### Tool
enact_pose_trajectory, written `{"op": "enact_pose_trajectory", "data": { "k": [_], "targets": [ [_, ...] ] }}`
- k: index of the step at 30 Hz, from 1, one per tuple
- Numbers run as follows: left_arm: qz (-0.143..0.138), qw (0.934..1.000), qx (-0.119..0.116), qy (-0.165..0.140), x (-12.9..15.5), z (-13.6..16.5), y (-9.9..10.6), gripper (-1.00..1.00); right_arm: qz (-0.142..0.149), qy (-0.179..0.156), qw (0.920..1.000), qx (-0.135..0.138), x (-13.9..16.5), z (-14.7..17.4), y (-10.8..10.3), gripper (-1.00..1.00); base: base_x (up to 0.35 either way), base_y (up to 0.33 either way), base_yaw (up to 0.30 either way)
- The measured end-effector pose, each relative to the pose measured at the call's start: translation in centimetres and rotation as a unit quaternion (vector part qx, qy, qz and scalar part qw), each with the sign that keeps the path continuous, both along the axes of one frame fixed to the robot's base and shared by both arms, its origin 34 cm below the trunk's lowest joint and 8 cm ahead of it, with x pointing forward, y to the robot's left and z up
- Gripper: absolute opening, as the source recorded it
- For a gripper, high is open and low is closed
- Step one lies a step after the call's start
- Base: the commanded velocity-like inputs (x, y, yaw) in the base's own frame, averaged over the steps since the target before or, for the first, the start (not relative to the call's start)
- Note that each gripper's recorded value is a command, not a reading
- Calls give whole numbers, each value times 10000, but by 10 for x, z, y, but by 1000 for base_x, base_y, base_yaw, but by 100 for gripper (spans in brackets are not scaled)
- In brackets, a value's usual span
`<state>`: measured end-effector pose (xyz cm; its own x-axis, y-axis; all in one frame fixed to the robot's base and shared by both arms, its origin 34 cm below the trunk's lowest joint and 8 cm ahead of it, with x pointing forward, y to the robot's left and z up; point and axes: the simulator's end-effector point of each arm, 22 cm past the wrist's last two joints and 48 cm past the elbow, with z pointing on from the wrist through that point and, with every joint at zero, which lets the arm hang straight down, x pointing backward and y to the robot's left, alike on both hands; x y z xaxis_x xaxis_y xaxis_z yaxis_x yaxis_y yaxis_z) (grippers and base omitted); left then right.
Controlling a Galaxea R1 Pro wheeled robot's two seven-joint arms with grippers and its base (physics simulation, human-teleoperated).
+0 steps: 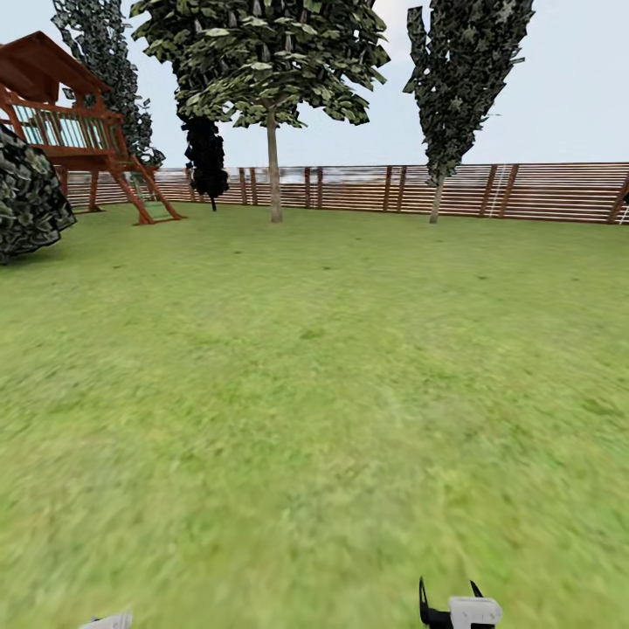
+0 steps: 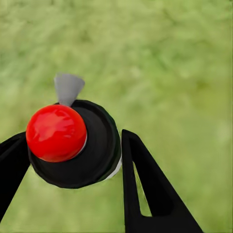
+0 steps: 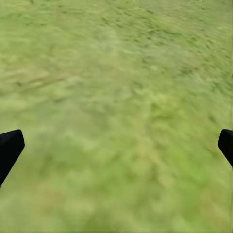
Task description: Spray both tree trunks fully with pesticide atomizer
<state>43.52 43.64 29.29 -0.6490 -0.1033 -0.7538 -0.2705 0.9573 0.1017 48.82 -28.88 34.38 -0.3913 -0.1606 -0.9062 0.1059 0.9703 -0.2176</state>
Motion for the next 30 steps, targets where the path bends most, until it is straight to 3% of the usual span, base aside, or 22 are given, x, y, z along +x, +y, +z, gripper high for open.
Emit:
{"op": "enact_pose_trajectory", "data": {
  "k": [30],
  "targets": [
    [3,10000,3,0,0,0,1,-100,1,0,10000,-1,0,0,0,100,334,0,0]
  ]
}}
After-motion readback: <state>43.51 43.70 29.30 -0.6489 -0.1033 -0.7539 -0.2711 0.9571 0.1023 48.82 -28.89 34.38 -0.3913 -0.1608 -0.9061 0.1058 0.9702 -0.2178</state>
